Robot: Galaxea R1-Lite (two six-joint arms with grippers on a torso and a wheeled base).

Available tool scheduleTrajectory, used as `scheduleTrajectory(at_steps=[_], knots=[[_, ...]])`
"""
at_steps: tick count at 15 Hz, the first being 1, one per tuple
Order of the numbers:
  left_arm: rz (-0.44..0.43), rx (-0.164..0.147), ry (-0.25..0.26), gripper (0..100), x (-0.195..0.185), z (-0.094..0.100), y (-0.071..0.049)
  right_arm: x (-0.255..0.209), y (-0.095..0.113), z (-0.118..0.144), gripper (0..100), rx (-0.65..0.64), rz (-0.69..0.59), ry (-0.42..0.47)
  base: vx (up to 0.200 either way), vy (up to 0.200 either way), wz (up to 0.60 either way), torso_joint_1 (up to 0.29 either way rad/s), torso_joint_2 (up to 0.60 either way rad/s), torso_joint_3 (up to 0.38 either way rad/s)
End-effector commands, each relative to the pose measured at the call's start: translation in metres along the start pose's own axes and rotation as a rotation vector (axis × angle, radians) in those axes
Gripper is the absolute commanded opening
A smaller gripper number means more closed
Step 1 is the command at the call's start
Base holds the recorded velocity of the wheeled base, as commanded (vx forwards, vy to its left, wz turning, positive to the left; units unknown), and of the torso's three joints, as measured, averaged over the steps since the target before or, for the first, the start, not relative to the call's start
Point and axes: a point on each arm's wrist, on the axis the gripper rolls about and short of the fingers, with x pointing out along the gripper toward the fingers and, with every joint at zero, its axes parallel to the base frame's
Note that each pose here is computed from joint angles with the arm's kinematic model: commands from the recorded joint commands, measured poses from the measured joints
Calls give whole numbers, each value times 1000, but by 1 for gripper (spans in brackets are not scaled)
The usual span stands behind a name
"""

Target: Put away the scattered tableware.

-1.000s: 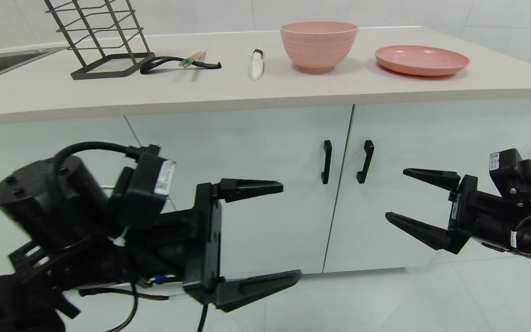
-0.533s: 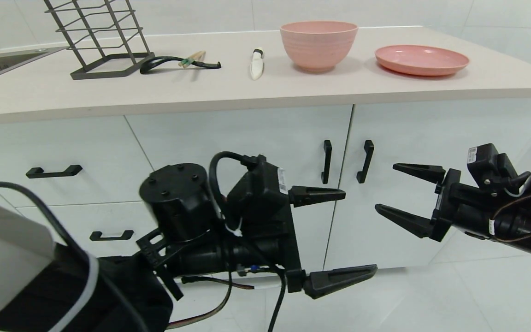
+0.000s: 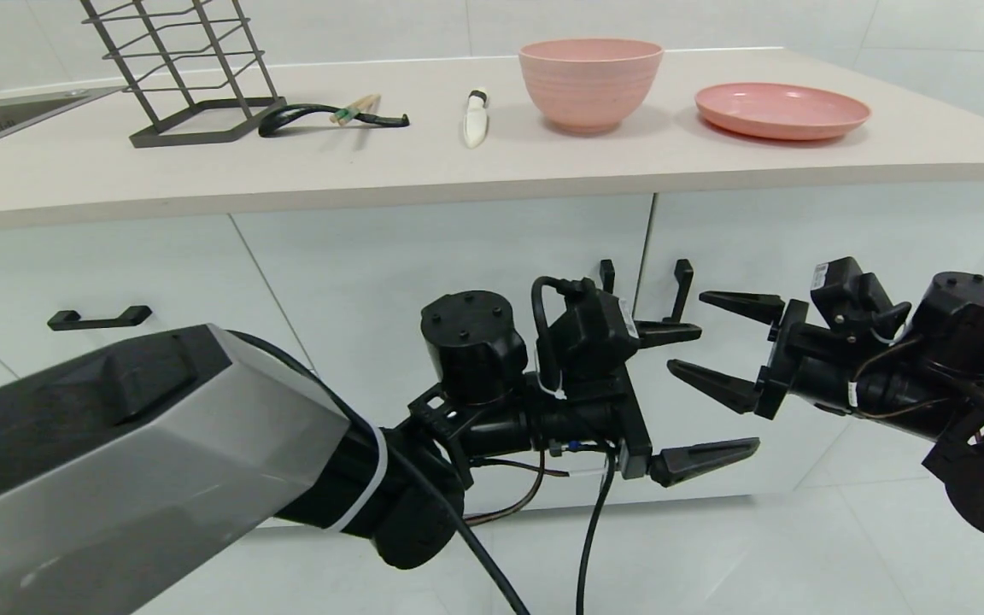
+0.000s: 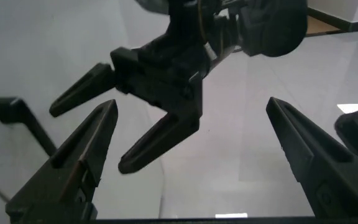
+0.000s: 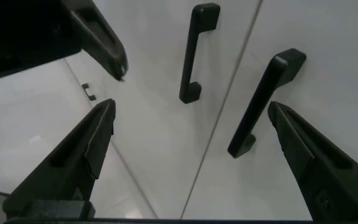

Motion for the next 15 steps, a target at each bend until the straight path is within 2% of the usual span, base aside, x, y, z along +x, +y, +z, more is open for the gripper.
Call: scheduleTrajectory(at_steps=[1,2,4,6,9,15], knots=[[19,-7,16,100,-3,-7,8,7,-5,-5,100,-2,-1,-1,0,0,0,0,0,0],[45,-1,20,100,-10,-1,18,10,-8,-7,100,-2,0,-4,0,0,0,0,0,0],[71,16,13,100,-18,6,26,9,-11,-12,100,3,8,2,0,0,0,0,0,0],[73,27,3,100,-19,11,26,5,-15,-14,100,1,-6,8,0,0,0,0,0,0],[70,70,1,100,-19,13,25,3,-16,-13,100,-9,7,-4,0,0,0,0,0,0],[75,86,-15,100,-20,23,25,10,-19,-21,100,-15,19,0,0,0,0,0,0,0]])
